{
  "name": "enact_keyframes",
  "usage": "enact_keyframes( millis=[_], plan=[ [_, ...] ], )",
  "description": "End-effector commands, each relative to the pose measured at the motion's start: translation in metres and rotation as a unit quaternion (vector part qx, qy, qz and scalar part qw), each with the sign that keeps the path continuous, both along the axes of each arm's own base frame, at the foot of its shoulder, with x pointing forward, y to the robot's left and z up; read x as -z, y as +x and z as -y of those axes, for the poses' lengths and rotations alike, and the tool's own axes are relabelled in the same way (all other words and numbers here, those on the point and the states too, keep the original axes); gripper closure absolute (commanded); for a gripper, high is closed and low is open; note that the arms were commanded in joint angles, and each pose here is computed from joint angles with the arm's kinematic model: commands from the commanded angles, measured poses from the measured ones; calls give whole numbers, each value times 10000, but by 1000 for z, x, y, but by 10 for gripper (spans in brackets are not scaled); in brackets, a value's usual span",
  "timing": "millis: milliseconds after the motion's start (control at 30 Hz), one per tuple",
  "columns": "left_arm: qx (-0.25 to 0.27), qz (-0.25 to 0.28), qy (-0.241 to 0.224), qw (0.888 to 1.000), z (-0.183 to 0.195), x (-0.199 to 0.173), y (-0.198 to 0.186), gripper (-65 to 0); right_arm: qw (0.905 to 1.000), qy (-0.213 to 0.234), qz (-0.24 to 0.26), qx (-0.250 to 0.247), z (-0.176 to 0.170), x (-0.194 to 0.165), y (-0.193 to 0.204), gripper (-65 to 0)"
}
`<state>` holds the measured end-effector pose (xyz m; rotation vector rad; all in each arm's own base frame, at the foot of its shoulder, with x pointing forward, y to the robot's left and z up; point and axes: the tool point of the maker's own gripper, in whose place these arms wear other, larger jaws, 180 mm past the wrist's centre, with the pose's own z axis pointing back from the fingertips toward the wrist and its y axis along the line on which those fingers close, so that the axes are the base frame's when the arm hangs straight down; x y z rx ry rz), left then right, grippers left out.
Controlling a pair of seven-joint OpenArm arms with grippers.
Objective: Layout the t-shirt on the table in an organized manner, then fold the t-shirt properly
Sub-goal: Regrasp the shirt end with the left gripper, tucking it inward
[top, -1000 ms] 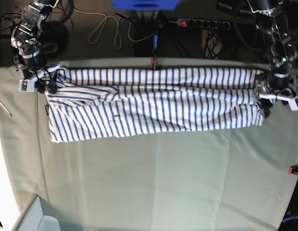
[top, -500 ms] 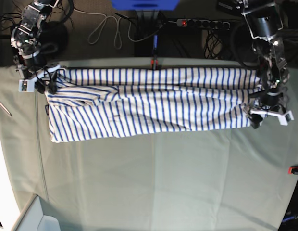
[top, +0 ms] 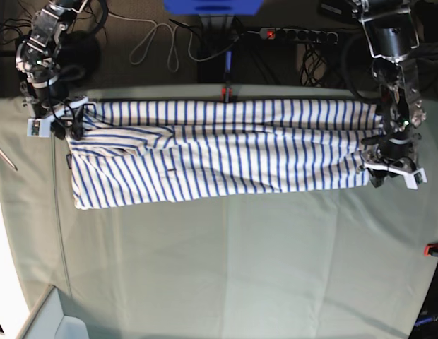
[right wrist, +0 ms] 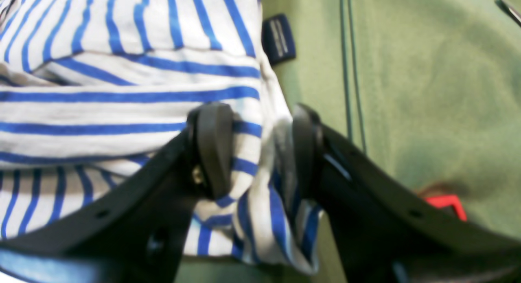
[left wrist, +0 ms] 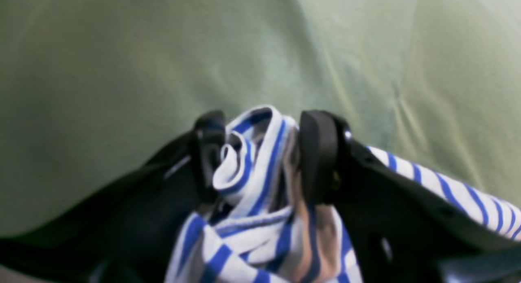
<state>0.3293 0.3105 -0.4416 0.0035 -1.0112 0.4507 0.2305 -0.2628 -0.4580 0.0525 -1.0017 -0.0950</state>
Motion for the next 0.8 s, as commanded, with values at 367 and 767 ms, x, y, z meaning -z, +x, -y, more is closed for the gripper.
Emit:
enact_keyframes(
  millis=[367, 767],
  plan=[
    [-11, 275, 126, 9995, -7, -17, 11, -37, 9997, -53, 225, -49, 5, -12, 7, -256],
    [-602, 592, 211, 9962, -54, -42, 9, -1, 9997, -53, 225, -49, 5, -12, 7, -256]
  ],
)
